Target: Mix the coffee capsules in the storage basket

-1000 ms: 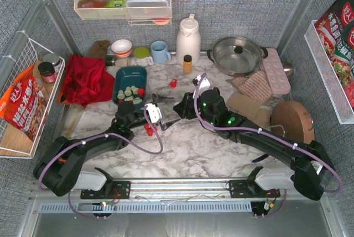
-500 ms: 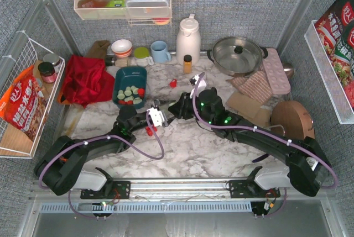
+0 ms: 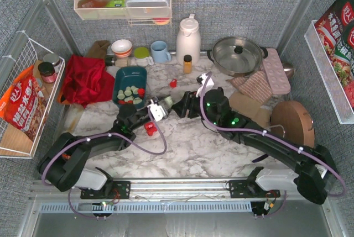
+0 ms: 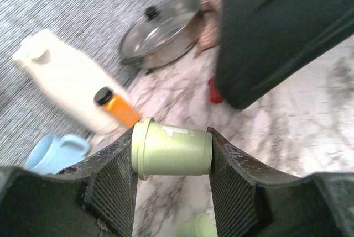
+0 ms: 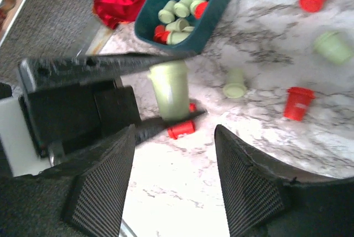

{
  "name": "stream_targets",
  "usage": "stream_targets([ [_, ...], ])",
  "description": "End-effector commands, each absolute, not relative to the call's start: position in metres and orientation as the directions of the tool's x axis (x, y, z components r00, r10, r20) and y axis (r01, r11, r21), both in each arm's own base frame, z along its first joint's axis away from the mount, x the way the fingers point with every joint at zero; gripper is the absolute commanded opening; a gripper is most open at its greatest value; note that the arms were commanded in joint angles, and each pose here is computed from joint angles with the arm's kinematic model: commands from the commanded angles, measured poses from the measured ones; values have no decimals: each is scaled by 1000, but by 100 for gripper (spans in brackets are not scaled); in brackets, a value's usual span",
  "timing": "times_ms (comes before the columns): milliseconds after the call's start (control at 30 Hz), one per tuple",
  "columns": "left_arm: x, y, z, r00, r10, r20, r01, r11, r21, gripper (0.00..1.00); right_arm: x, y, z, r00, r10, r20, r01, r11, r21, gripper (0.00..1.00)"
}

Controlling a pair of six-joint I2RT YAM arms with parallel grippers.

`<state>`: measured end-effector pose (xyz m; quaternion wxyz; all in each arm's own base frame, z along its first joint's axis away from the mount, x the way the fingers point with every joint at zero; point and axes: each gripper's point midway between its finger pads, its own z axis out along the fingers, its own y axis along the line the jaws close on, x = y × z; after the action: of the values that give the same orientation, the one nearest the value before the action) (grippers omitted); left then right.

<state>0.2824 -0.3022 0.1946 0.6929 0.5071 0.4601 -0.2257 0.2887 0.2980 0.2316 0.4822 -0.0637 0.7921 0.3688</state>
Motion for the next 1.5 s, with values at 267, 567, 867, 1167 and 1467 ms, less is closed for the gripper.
stream_targets([
  [267, 422, -198, 190, 151, 173, -973, 535, 814, 227, 32, 290, 233, 251, -396, 182, -900, -370, 865, 338, 65],
  [567, 472, -107, 166, 0, 41, -999, 353, 935, 39, 42, 291, 244, 217, -477, 137, -868, -369, 865, 339, 65],
  [867, 481, -76, 155, -51, -33, -998, 326, 944, -48, 80, 319, 294, 152, -594, 11, -804, -412, 854, 317, 70],
  [1167, 477, -78, 166, -31, -47, -998, 340, 939, -55, 99, 363, 343, 92, -618, -170, -767, -498, 840, 215, 70],
  [1467, 469, -81, 194, 5, -104, -995, 346, 933, -96, 99, 396, 357, 59, -598, -339, -726, -548, 834, 63, 64],
])
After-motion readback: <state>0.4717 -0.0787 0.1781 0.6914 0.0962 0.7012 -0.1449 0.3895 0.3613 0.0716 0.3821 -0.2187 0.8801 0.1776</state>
